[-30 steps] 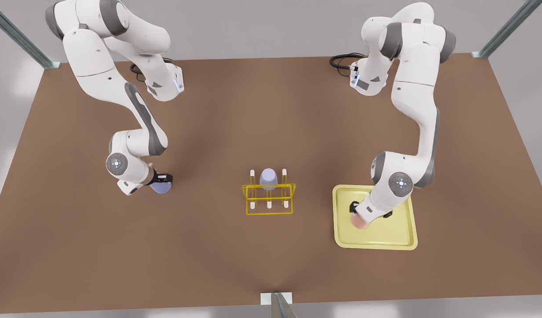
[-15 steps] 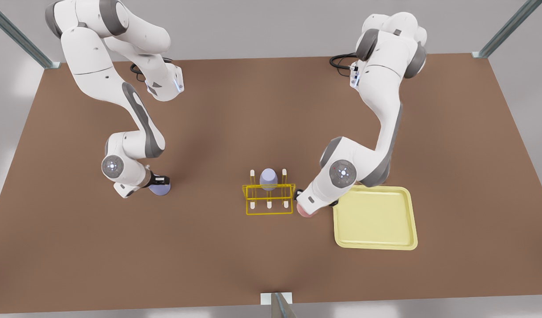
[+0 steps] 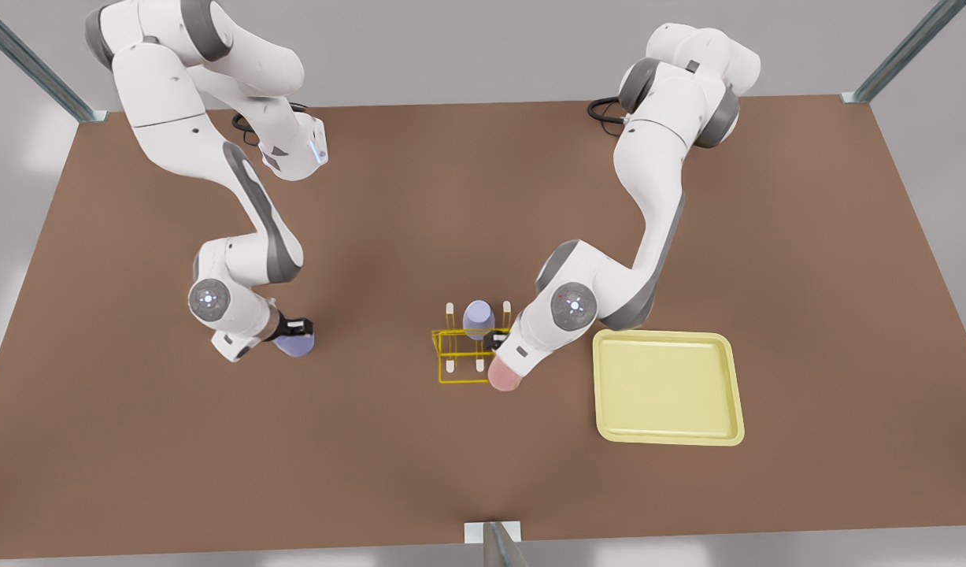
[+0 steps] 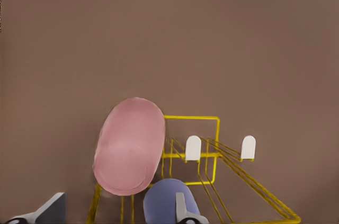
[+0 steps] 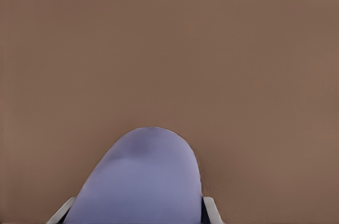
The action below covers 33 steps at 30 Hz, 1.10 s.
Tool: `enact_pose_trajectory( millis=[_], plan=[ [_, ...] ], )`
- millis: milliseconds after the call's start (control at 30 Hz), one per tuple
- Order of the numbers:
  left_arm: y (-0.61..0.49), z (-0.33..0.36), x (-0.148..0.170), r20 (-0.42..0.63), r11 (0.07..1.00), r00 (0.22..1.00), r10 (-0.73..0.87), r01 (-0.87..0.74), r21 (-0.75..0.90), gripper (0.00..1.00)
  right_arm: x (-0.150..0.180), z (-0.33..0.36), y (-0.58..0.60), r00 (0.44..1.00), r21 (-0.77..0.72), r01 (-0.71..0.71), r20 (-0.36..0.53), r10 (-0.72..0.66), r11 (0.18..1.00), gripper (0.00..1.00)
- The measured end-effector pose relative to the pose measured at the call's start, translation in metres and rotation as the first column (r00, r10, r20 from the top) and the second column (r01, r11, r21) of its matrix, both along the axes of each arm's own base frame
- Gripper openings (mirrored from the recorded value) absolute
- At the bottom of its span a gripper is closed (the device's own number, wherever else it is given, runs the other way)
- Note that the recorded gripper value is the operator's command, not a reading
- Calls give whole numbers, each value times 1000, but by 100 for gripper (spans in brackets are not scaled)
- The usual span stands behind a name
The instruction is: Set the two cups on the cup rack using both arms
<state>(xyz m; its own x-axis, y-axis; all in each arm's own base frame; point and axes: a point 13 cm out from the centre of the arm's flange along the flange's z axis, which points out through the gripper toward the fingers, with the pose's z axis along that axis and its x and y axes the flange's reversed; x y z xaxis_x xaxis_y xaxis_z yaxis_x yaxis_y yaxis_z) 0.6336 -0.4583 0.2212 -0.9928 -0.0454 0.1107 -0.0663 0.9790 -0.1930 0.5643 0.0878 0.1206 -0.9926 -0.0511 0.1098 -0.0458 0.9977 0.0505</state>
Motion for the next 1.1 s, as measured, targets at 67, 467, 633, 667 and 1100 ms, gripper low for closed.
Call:
enact_pose_trajectory(
  millis=[67,467,633,667,1100],
  plan=[
    [15,7,9,8,999,999,33,-33,17,100,7,8,14,1000,7,-21,18,20,1000,81],
    [305,224,-92,-59,954,997,42,-22,300,100,52,70,148,971,66,-183,168,170,981,81],
    [306,221,-104,-117,957,992,-39,71,281,100,75,94,198,953,105,-224,233,195,969,81],
    [307,222,-105,-122,957,991,-53,85,276,100,82,98,205,950,112,-227,246,194,967,81],
    [309,225,-99,-124,950,977,-173,199,241,100,97,121,284,928,224,-288,305,213,931,81]
  ],
)
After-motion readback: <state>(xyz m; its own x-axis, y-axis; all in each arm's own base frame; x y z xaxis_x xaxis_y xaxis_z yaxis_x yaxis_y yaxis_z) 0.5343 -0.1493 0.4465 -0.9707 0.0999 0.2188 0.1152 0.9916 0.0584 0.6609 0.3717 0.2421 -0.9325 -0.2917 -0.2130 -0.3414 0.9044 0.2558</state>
